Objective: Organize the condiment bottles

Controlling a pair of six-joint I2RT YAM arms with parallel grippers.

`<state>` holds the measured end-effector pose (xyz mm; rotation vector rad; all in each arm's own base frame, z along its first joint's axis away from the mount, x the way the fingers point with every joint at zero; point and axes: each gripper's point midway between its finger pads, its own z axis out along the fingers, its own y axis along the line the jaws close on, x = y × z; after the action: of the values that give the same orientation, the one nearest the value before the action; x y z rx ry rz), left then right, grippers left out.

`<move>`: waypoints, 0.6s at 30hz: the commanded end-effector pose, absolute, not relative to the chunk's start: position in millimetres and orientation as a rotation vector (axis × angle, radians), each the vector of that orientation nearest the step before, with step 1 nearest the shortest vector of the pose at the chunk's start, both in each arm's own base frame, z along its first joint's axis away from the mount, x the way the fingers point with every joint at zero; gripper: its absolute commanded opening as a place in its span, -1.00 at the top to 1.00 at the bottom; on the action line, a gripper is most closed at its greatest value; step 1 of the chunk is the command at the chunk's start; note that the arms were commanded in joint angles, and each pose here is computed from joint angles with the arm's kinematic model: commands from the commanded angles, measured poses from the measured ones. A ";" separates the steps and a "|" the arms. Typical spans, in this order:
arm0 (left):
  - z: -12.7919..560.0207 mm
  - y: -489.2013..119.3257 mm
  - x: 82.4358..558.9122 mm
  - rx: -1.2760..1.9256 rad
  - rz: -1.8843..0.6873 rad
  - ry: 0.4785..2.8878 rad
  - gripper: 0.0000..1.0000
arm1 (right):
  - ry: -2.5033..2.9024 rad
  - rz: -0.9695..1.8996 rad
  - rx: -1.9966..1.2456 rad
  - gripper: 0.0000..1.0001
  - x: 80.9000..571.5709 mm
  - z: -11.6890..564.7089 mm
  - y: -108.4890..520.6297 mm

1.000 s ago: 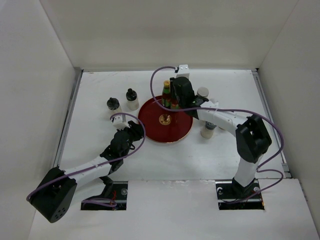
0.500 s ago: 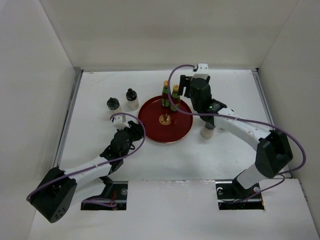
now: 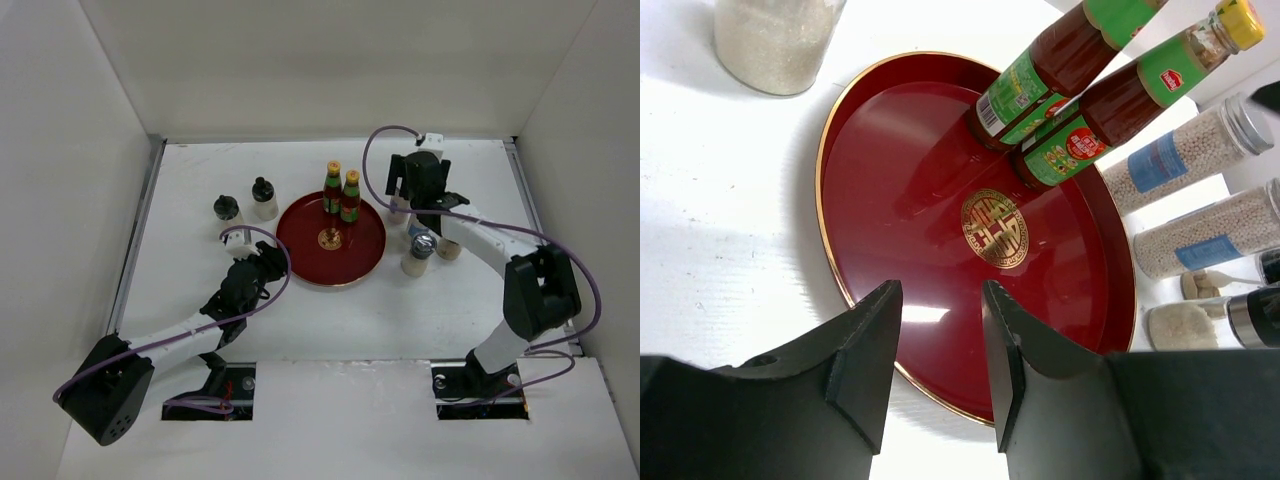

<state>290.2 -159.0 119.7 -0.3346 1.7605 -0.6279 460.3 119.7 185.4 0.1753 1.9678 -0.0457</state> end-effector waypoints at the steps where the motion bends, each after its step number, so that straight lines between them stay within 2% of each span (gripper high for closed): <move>1: 130.4 -161.3 292.1 -0.348 -0.667 1.714 0.29 | 1.957 0.024 0.138 -0.87 472.2 201.4 133.0; 4: 129.2 -163.9 291.7 -0.341 -0.670 1.720 0.29 | 1.969 0.008 0.120 -0.82 477.3 196.0 134.5; 8: 130.6 -162.2 291.9 -0.345 -0.670 1.713 0.28 | 1.966 -0.009 0.129 -0.57 483.8 192.2 132.5; 12: 130.4 -164.2 291.2 -0.341 -0.675 1.716 0.28 | 1.923 -0.011 0.111 -0.07 489.7 200.5 135.1; 13: 130.8 -164.4 291.1 -0.340 -0.677 1.715 0.28 | 1.910 -0.021 0.113 -0.01 489.9 204.9 133.0; 18: 129.7 -162.5 291.8 -0.347 -0.672 1.716 0.28 | 1.792 0.017 0.146 0.05 480.4 253.9 131.9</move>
<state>290.4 -159.8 119.6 -0.3359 1.7593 -0.6318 472.5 129.5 171.8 0.0906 2.0175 -0.0499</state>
